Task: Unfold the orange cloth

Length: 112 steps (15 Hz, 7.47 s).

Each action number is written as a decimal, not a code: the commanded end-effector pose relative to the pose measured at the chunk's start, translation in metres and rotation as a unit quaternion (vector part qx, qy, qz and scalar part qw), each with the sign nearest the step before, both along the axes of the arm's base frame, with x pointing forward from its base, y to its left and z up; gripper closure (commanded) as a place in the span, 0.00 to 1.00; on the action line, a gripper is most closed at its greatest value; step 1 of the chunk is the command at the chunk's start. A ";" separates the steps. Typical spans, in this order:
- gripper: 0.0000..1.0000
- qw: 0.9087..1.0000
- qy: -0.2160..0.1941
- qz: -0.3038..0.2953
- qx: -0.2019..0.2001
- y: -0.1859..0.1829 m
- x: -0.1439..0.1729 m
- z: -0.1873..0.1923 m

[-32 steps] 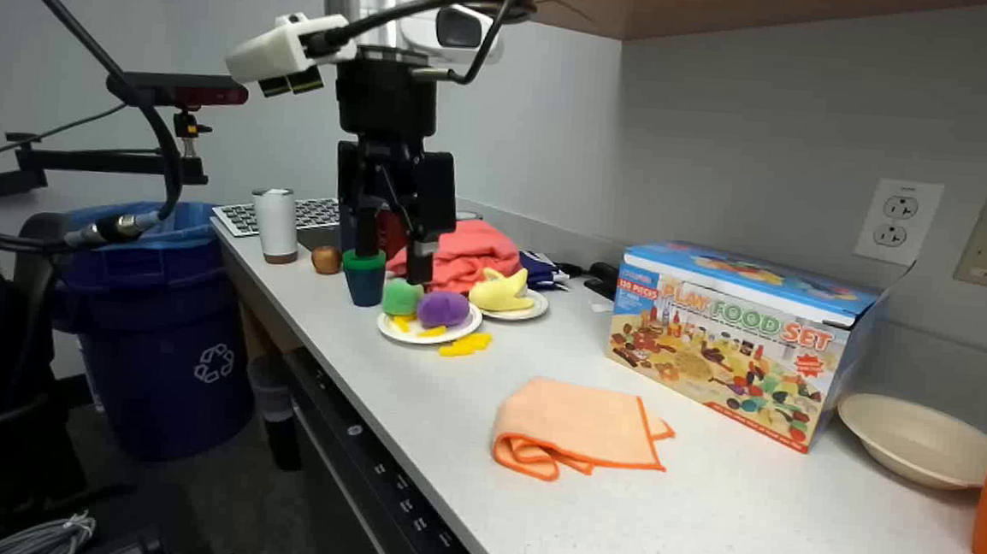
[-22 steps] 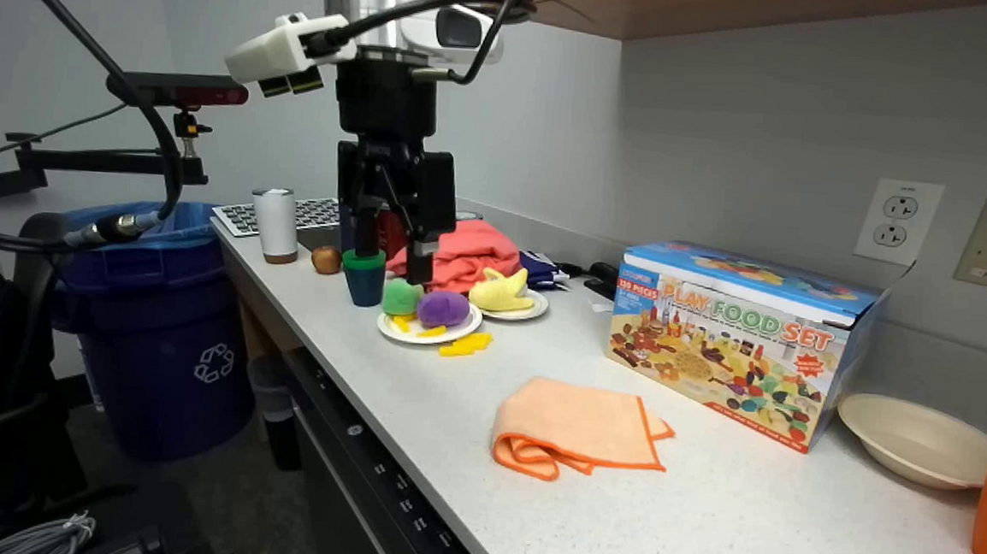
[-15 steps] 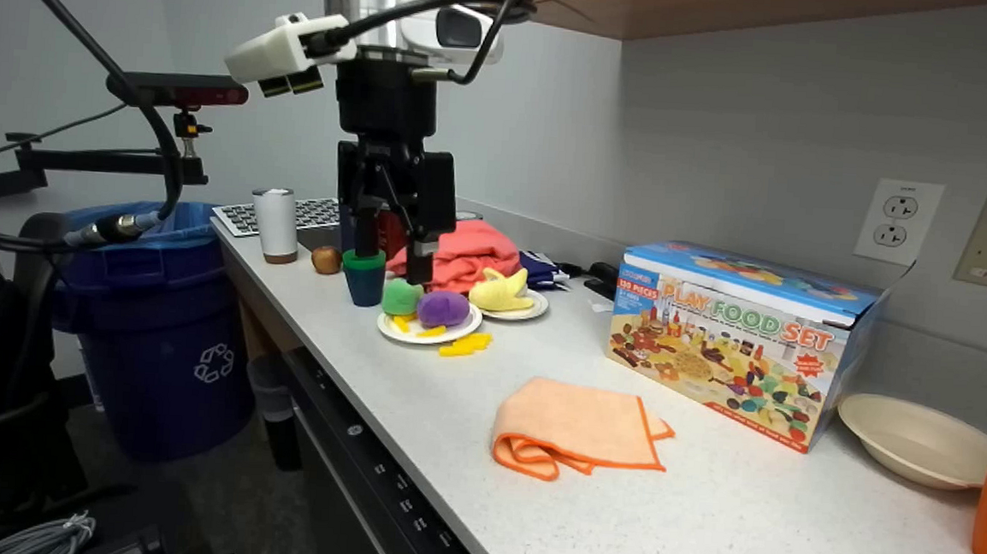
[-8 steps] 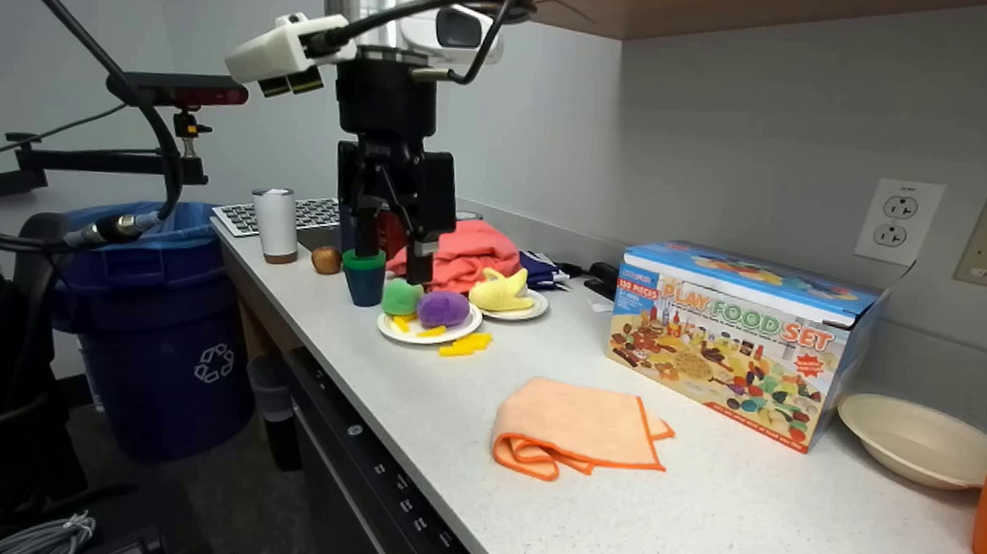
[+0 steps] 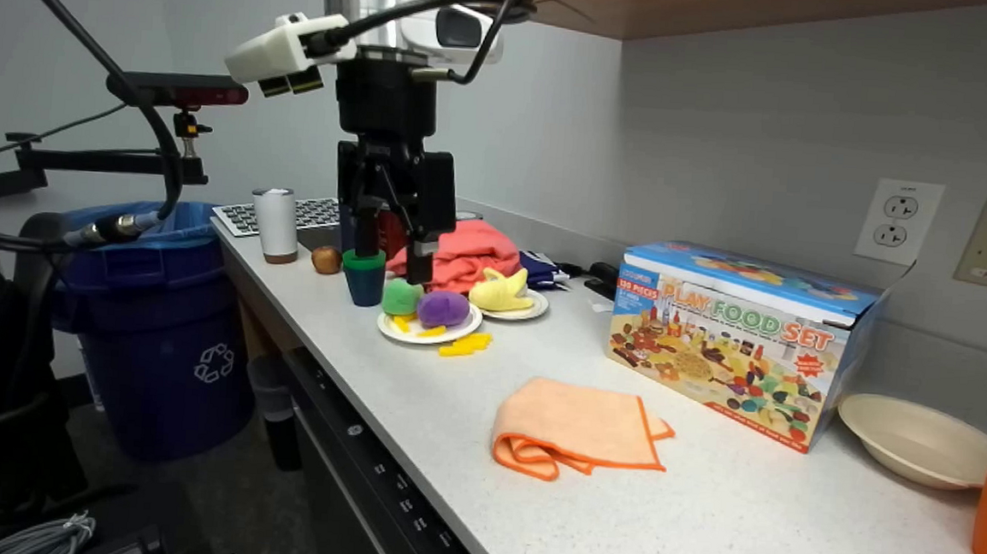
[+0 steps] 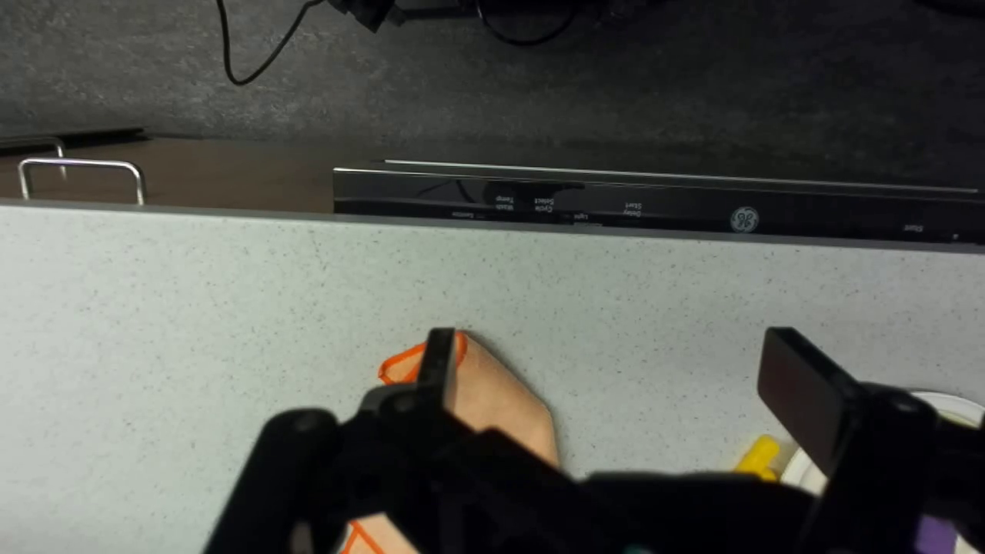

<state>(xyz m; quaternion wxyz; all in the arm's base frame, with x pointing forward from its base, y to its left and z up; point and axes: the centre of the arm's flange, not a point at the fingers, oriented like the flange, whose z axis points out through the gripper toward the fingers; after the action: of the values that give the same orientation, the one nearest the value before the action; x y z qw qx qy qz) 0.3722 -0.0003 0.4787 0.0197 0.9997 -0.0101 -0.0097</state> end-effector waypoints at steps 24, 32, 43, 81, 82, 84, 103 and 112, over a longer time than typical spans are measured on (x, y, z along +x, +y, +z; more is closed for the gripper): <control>0.00 0.990 -0.052 -0.130 0.001 -0.128 0.111 -0.086; 0.00 0.991 -0.054 -0.125 -0.011 -0.137 0.127 -0.093; 0.00 0.998 -0.052 -0.026 -0.013 -0.156 0.174 -0.141; 0.69 0.998 -0.038 -0.038 0.016 -0.200 0.210 -0.209; 0.76 0.998 -0.038 -0.039 0.013 -0.200 0.211 -0.208; 0.92 0.998 -0.039 -0.043 0.011 -0.202 0.212 -0.206; 0.99 0.996 -0.057 0.060 -0.032 -0.077 0.215 -0.085; 0.99 0.991 -0.037 0.128 0.003 0.016 0.225 -0.097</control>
<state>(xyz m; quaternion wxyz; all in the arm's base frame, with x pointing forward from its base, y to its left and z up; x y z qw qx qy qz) 0.5918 0.0013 0.3799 0.0299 0.9942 0.0966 0.0367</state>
